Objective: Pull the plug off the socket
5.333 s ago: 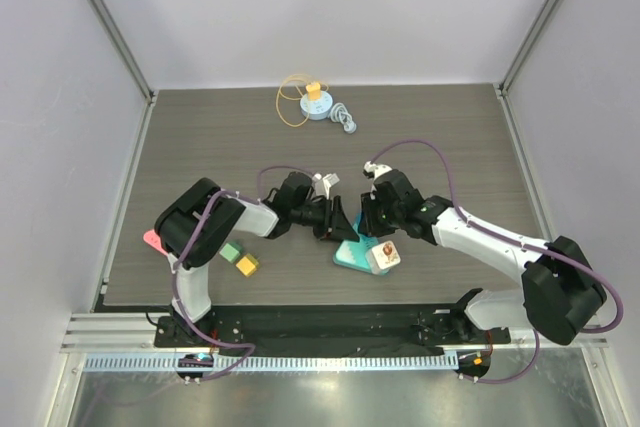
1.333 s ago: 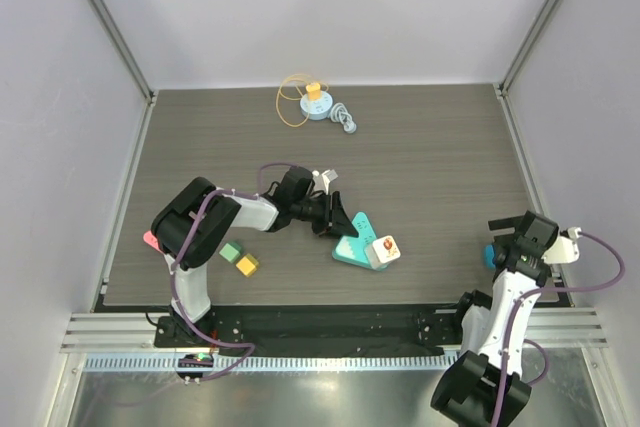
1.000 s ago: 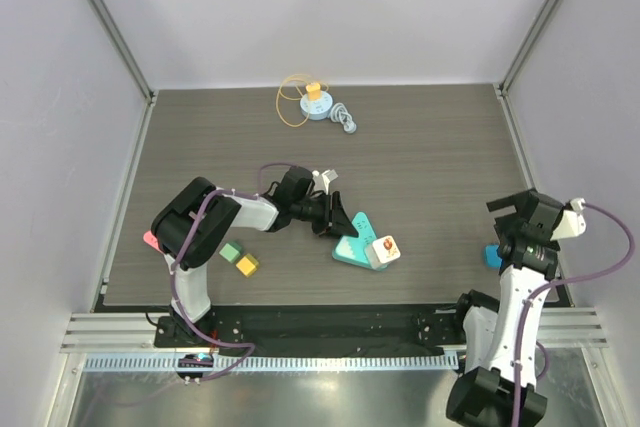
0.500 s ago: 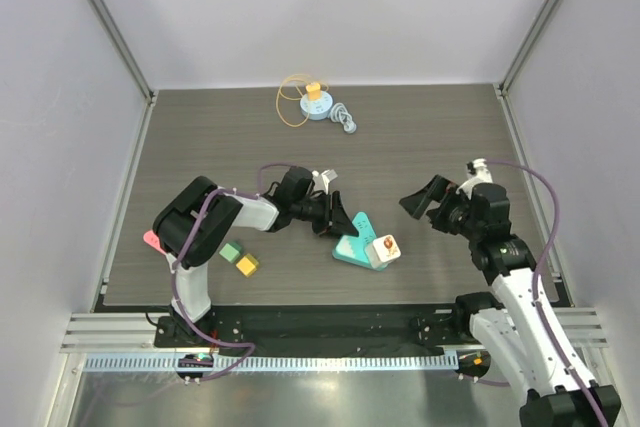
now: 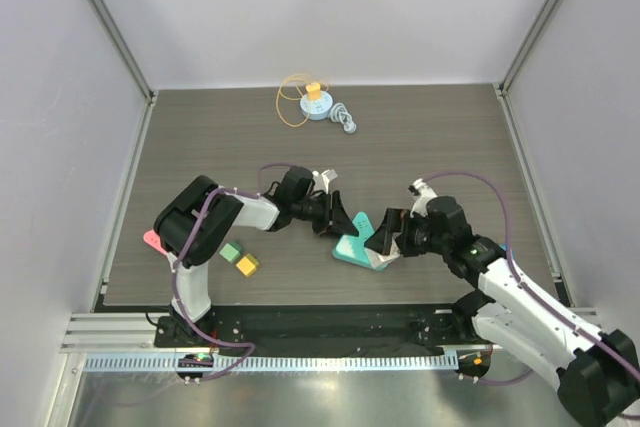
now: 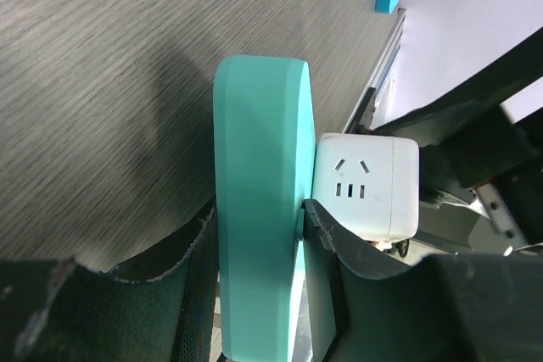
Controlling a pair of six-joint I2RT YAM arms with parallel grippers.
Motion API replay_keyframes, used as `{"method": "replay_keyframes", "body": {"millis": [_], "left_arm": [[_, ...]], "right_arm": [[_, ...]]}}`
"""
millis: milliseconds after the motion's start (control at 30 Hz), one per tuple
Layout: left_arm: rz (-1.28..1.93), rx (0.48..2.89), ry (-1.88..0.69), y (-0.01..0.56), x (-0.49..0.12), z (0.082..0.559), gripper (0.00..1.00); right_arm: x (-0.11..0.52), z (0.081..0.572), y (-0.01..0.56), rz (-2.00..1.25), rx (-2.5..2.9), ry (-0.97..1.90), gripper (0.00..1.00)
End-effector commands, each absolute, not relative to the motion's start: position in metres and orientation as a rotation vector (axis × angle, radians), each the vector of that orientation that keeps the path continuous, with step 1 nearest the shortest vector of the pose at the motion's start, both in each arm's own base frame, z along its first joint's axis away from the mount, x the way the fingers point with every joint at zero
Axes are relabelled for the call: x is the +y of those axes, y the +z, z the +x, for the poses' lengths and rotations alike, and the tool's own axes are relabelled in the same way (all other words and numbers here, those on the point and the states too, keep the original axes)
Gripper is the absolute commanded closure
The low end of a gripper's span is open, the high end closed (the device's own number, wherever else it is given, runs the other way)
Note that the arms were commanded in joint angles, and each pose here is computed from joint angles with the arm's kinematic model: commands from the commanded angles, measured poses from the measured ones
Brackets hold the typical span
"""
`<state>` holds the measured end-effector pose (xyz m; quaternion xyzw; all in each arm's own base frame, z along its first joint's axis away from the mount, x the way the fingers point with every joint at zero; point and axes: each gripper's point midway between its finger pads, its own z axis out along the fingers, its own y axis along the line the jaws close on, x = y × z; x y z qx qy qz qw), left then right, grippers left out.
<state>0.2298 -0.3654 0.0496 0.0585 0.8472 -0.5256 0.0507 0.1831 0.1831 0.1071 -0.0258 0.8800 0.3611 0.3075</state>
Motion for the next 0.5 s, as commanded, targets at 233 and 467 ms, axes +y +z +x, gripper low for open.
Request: {"method": "replay_keyframes", "body": {"millis": [233, 467], "left_arm": [[0.148, 2.600, -1.485, 0.031, -0.360, 0.239, 1.00], [0.153, 2.596, -1.481, 0.032, -0.359, 0.239, 1.00]], "right_arm": [[0.200, 0.195, 0.101, -0.200, 2.321, 0.539, 0.05], [0.193, 0.199, 0.107, -0.181, 2.304, 0.495, 0.10]]}}
